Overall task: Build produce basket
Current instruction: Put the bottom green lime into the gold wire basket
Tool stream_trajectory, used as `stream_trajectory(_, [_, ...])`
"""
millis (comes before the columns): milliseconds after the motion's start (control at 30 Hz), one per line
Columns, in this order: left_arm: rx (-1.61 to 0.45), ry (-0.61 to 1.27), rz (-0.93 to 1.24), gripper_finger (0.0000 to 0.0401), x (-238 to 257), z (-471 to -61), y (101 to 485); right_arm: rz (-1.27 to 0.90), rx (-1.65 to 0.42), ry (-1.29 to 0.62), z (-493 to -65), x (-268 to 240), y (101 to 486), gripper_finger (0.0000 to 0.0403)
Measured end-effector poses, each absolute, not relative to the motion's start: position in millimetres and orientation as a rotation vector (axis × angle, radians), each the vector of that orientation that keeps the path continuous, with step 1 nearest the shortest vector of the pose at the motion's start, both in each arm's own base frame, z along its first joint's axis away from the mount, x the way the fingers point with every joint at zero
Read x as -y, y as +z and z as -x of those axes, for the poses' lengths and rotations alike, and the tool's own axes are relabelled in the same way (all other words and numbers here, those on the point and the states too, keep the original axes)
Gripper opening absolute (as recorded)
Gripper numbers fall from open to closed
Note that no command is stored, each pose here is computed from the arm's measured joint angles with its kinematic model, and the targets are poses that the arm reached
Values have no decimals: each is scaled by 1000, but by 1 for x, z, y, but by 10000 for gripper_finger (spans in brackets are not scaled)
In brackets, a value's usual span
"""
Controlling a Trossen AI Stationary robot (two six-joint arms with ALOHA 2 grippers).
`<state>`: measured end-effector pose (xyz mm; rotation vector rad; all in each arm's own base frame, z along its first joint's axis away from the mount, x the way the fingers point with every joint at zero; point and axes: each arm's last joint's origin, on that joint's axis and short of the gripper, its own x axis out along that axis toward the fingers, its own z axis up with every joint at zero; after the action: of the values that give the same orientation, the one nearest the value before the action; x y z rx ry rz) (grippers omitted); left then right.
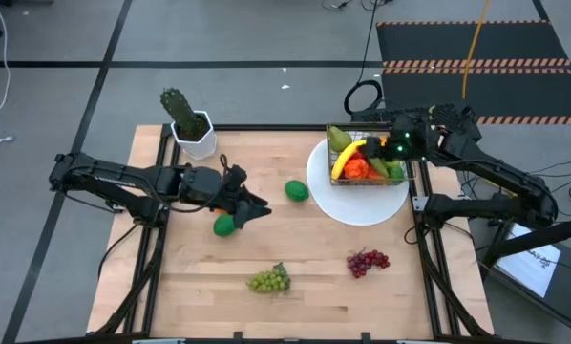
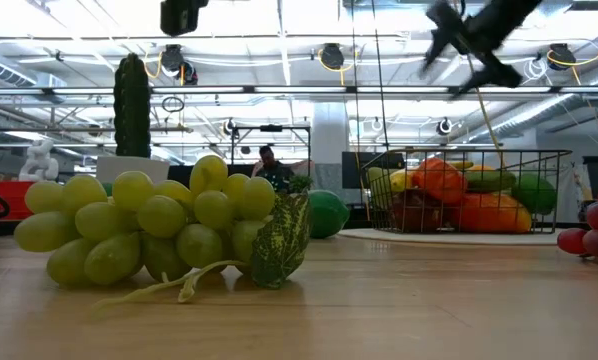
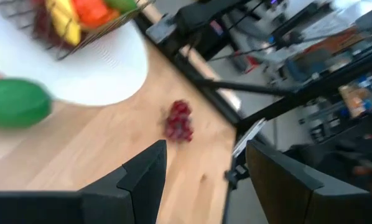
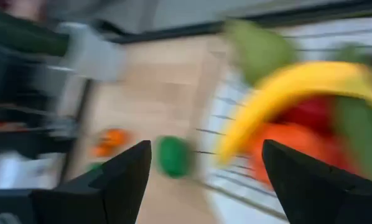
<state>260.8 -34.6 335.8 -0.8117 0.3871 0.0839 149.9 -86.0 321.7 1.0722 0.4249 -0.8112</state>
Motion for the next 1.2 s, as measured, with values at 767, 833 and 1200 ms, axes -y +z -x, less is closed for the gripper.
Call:
stream_trajectory(767, [-1060,529,746,259,33,-209,280,-965,-252,-471,-219,38,334,297])
stream_trajectory(833, [-1093,560,742,288,33,-206,273,-963,-247,-460,-223,37,333,297])
stream_trajectory(1200, [-1262,650,744,396,30,-188,227,-920,-203,-428,-243,40,330,297])
